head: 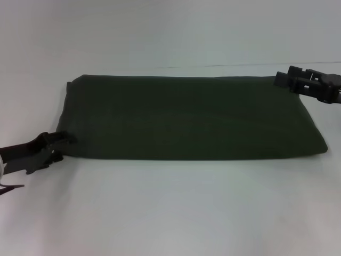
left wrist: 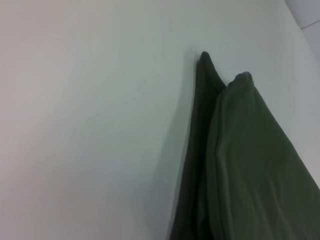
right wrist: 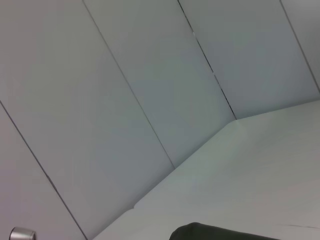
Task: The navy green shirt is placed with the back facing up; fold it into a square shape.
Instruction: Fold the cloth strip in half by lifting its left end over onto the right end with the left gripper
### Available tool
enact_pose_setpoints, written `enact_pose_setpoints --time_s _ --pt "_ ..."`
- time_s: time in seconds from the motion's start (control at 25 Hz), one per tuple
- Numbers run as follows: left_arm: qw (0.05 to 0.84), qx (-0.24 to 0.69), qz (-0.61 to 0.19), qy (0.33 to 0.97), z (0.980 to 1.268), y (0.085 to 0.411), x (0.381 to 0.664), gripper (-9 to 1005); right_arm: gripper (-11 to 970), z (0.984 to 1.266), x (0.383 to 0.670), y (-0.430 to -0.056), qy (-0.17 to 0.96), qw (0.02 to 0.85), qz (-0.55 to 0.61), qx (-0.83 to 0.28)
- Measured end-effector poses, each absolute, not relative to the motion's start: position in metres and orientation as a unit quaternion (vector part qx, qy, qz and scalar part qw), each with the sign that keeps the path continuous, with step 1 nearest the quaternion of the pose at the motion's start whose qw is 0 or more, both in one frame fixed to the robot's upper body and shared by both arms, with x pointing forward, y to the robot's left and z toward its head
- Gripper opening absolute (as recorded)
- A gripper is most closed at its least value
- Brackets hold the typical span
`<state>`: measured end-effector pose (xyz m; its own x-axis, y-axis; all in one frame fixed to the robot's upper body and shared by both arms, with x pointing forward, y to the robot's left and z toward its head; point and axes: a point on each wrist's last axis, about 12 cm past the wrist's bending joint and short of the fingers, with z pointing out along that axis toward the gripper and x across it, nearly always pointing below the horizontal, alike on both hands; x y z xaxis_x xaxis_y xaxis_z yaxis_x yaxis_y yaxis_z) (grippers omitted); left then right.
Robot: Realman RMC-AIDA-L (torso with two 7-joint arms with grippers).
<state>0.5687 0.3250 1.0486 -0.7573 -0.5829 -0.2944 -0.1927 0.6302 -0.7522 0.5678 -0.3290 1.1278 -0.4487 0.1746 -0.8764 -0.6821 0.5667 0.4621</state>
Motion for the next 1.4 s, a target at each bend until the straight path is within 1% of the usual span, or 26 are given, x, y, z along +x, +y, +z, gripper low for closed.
enact_pose_setpoints --time_s 0.32,0.64,1.04,1.4 --pt "0.275 -0.210 -0.369 0.863 1.059 0.323 0.580 725 940 1.127 0.568 -0.328 0.733 0.496 0.433 -0.172" --pt "0.275 -0.195 -0.380 0.861 1.065 0.317 0.585 725 940 1.126 0.567 -0.328 0.733 0.496 0.434 -0.170" --pt "0.277 -0.207 -0.366 0.864 1.058 0.330 0.572 726 940 1.126 0.567 -0.327 0.733 0.496 0.434 -0.170" --pt "0.262 -0.198 -0.368 0.870 1.056 0.329 0.567 726 940 1.127 0.568 -0.326 0.731 0.496 0.435 -0.172"
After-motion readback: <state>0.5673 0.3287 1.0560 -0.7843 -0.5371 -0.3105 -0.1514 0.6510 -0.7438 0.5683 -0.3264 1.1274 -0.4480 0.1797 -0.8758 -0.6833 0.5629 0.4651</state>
